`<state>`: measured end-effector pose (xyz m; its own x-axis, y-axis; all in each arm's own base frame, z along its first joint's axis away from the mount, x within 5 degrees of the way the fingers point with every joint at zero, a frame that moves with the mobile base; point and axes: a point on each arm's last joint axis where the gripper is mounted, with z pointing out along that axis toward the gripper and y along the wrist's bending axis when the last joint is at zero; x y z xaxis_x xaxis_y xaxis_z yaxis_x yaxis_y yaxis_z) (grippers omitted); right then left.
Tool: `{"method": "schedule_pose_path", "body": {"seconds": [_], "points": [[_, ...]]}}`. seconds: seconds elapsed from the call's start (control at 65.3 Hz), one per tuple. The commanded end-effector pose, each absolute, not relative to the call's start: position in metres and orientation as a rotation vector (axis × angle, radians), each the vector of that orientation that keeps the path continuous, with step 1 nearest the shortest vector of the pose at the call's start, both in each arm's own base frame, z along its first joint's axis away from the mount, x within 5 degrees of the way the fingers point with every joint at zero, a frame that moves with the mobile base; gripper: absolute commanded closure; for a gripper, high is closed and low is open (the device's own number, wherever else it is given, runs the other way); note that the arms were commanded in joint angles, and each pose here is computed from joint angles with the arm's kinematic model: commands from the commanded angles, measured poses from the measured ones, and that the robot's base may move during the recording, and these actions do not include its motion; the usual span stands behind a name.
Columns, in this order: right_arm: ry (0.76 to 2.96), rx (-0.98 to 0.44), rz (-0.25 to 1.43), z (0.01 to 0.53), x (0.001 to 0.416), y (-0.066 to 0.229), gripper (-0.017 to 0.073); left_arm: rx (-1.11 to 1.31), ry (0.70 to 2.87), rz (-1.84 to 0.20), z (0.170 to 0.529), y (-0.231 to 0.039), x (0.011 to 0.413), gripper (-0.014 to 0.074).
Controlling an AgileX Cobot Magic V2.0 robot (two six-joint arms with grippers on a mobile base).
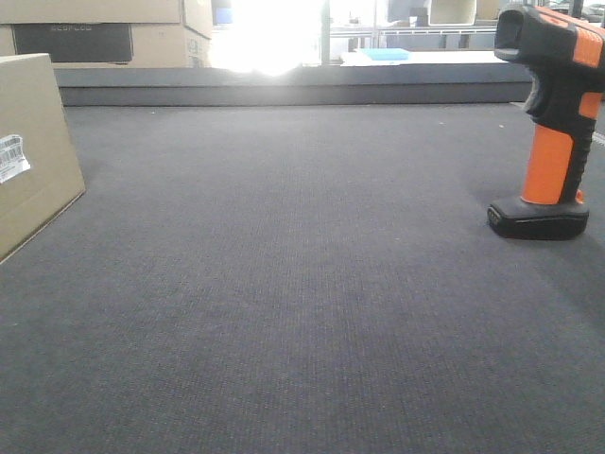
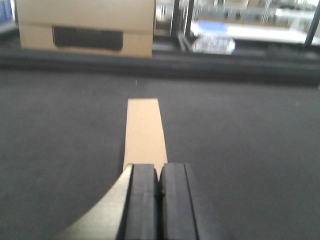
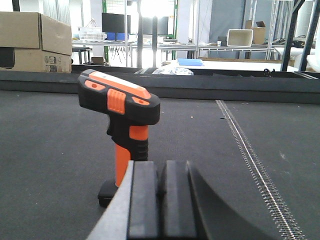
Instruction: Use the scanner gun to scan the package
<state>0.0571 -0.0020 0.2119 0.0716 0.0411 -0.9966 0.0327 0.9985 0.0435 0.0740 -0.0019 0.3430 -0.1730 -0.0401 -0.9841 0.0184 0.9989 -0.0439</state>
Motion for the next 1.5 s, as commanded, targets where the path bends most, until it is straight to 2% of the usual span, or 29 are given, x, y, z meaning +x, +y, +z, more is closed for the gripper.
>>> {"method": "schedule_pose_path", "body": {"seconds": [0.0,0.107,0.26,0.582,0.643,0.704,0.735,0.826,0.857,0.995,1.484], "points": [[1.473,0.062,0.005,0.214,0.056,-0.002,0.0721,-0.011,1.866,-0.05,0.364,-0.003,0.095,0.0704],[1.473,0.062,0.005,0.214,0.056,-0.002,0.0721,-0.011,2.041,-0.039,0.386,-0.004,0.135,0.0704],[1.473,0.062,0.005,0.214,0.056,-0.002,0.0721,-0.011,2.224,-0.027,0.394,-0.005,0.187,0.0704],[1.473,0.062,0.005,0.214,0.056,-0.002,0.0721,-0.011,2.312,-0.024,0.391,-0.008,0.261,0.0699],[1.473,0.062,0.005,0.214,0.056,-0.002,0.0721,-0.011,2.327,-0.023,0.388,-0.008,0.268,0.0631],[1.473,0.062,0.005,0.214,0.056,-0.002,0.0721,-0.011,2.336,-0.023,0.385,-0.008,0.272,0.0472],[1.473,0.062,0.005,0.214,0.056,-0.002,0.0721,-0.011,2.336,-0.023,0.385,-0.008,0.272,0.0384],[1.473,0.062,0.005,0.214,0.056,-0.002,0.0721,-0.01,2.327,-0.02,0.386,-0.008,0.273,0.0032],[1.473,0.062,0.005,0.214,0.056,-0.002,0.0721,-0.006,2.325,-0.01,0.386,-0.007,0.273,-0.004],[1.473,0.062,0.005,0.214,0.056,-0.002,0.0721,0.001,2.331,0.028,0.385,-0.005,0.273,0.0069],[1.473,0.062,0.005,0.214,0.056,-0.002,0.0721,-0.005,2.509,0.032,0.35,-0.006,0.295,0.0071]]}}
